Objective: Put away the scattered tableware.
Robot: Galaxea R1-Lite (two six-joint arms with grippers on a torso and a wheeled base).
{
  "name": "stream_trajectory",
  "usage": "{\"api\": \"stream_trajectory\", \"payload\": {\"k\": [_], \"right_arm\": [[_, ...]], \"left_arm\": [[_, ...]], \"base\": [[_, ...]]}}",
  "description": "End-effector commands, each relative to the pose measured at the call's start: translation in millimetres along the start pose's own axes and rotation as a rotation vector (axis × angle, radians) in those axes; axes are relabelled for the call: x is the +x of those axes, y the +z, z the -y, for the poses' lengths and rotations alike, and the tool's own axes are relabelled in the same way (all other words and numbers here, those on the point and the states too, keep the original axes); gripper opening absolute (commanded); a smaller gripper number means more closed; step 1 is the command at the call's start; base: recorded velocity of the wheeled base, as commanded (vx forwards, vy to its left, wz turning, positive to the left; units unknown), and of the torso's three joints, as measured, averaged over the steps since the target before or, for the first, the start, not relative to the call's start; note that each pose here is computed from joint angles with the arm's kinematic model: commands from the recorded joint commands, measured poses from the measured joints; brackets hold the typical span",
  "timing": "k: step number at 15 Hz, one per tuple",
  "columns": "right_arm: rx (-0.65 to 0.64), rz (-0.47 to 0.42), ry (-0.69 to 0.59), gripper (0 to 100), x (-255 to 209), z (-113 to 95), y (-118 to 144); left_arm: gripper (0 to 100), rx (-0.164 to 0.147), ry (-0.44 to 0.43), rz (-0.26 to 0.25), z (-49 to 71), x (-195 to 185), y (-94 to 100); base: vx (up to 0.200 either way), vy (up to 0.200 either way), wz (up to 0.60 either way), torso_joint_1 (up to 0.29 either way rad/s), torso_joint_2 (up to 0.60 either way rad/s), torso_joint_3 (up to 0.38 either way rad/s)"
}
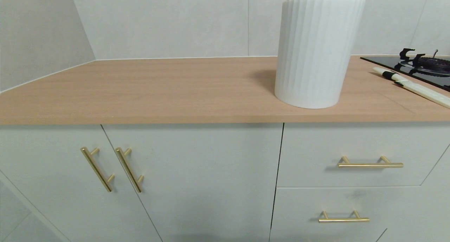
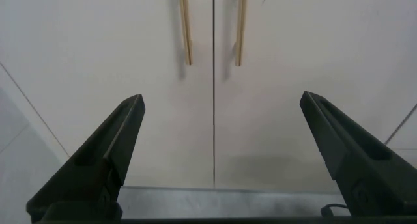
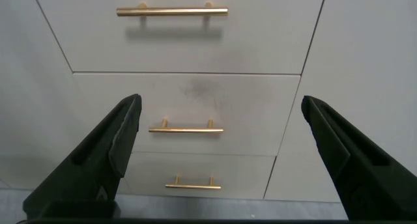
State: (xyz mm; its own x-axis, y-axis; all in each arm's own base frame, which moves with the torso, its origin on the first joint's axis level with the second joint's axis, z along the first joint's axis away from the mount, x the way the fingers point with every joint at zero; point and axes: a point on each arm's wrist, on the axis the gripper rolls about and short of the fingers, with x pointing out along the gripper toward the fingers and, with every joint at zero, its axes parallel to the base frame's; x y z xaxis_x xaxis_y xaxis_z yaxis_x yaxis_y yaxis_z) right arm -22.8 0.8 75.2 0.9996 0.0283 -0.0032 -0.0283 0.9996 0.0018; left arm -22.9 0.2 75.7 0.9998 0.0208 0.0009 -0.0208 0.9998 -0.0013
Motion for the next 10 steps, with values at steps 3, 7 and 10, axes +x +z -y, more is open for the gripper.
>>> {"api": "stream_trajectory", "payload": {"k": [3, 7, 10], "right_arm": [[0.000, -0.001, 0.001, 100, 0.1, 0.0, 0.0], [0.000, -0.001, 0.001, 100, 0.1, 0.0, 0.0], [0.000, -0.001, 0.001, 100, 0.1, 0.0, 0.0]], "left_arm": [[100, 0.000, 0.001, -0.001, 0.0, 0.2, 0.0], [100, 0.000, 0.001, -0.001, 0.0, 0.1, 0.2], [100, 0.000, 0.001, -0.001, 0.0, 0.1, 0.2]], "base": [[0.000, -0.067, 0.00, -0.002, 0.00, 0.001], [0.000, -0.200, 0.00, 0.002, 0.00, 0.005], [0.000, -0.200, 0.00, 0.002, 0.00, 0.001]]}}
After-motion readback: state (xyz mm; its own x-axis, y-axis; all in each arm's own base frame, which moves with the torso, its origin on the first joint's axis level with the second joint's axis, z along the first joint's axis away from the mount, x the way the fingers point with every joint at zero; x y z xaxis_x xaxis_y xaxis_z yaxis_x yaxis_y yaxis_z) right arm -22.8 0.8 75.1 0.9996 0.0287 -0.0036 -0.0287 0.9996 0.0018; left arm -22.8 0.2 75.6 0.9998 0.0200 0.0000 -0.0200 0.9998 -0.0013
